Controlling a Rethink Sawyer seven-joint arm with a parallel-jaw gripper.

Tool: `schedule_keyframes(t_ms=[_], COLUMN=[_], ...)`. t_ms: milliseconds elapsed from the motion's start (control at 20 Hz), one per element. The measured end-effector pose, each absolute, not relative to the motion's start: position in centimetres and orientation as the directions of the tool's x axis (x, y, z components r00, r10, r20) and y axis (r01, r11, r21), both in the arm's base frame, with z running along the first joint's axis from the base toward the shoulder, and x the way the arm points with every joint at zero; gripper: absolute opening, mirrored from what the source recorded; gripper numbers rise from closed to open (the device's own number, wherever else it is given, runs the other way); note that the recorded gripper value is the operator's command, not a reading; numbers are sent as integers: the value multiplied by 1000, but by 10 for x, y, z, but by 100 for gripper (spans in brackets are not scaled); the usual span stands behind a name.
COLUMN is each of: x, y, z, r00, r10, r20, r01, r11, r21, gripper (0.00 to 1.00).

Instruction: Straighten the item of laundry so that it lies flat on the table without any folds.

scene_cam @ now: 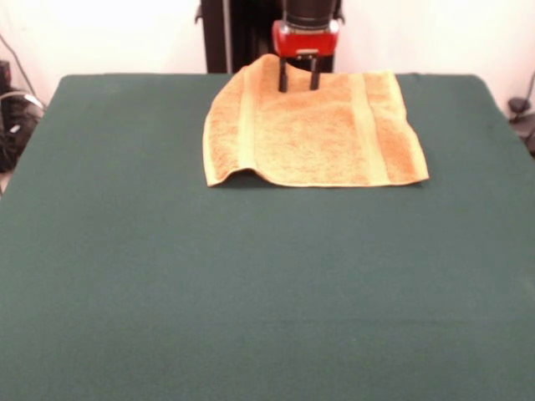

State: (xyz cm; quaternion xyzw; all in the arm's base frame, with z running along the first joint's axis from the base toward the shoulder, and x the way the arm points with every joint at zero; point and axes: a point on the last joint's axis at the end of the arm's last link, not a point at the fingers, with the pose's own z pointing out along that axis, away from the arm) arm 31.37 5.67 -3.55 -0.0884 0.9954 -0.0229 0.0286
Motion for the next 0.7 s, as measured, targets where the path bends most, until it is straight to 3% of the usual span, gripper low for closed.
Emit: schedule_keyframes(t_ms=[700], x=[301], y=[39], z=[-36], r00=[-974], r10=[-196], r20=[-116], r01=[-197], r11=[980], r21=[-7], gripper=[100])
